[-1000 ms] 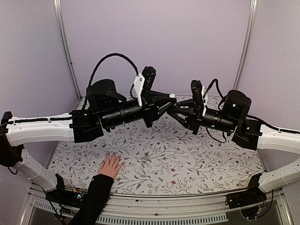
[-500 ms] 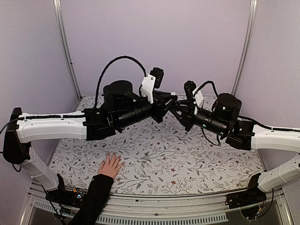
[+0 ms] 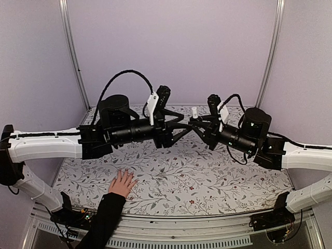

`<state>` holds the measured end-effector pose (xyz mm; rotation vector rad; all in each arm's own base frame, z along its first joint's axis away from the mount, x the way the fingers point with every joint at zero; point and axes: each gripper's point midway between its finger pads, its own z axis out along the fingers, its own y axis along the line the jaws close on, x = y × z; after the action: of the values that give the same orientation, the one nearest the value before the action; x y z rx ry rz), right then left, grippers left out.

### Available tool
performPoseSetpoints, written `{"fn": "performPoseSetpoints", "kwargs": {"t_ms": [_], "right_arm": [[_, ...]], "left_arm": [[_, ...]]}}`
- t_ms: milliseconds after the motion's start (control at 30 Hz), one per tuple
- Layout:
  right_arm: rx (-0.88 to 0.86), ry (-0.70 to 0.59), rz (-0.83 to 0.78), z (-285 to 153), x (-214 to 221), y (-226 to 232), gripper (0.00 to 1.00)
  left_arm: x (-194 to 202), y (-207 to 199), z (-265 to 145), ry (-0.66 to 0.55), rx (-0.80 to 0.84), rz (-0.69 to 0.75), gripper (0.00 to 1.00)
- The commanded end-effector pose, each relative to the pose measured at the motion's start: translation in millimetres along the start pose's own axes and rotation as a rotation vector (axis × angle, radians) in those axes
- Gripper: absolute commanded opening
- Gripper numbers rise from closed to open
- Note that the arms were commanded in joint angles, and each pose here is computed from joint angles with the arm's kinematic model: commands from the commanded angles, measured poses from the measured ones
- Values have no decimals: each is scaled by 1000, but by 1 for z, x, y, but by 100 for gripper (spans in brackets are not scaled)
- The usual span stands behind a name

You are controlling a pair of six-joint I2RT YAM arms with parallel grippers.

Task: Paint the nails
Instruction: Unscrew the nail polish bottle.

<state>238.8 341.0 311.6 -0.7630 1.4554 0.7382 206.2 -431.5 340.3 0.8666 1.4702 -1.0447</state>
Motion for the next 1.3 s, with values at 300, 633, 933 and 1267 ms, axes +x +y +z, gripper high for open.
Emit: {"fn": "performPoseSetpoints", "kwargs": {"t_ms": [300, 633, 933, 1267], "right_arm": [[-568, -113, -16, -50, -33, 90, 0], [-671, -95, -8, -49, -32, 105, 0], [-636, -82, 0, -45, -29, 100, 0], [-304, -81, 58, -22, -30, 49, 0]], "left_arm": [[-30, -78, -44, -124, 508, 170, 60], [-24, -95, -28, -122, 548, 181, 47], [-19, -90, -22, -112, 494, 164, 22], [-23, -55, -9, -98, 266, 111, 0]]}}
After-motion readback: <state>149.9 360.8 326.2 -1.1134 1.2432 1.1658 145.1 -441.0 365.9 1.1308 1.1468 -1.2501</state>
